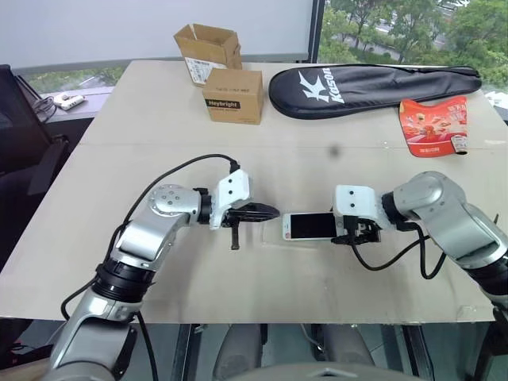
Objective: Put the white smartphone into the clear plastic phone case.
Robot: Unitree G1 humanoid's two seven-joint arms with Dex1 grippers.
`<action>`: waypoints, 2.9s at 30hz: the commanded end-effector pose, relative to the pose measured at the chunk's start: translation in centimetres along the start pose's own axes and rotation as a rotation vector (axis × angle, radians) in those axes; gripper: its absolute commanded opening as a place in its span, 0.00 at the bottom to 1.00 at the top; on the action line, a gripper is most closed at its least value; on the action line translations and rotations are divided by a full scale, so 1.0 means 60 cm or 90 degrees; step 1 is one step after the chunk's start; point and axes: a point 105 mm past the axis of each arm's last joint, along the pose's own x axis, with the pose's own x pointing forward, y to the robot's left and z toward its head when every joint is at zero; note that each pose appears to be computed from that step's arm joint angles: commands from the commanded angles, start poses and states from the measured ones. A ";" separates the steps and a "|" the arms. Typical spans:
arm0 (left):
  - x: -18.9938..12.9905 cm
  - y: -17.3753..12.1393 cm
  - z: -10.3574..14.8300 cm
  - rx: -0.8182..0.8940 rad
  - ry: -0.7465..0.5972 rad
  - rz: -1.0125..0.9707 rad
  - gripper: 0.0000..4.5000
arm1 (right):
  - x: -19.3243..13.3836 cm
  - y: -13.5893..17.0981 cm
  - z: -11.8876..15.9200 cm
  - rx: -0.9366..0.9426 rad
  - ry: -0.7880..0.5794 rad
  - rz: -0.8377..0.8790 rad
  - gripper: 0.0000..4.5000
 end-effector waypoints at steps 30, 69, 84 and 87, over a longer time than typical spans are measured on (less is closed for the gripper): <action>0.056 -0.022 -0.049 0.007 0.118 -0.072 0.01 | 0.009 0.013 0.037 0.013 -0.001 -0.018 0.64; -0.040 0.000 -0.080 -0.058 0.174 0.003 0.00 | -0.060 0.014 -0.071 0.090 0.092 -0.074 0.03; 0.043 -0.005 -0.037 -0.027 0.094 -0.060 0.00 | -0.042 0.019 -0.040 0.085 0.059 -0.072 0.03; 0.057 -0.006 -0.023 -0.018 0.079 -0.067 0.00 | -0.031 0.021 -0.023 0.077 0.043 -0.061 0.03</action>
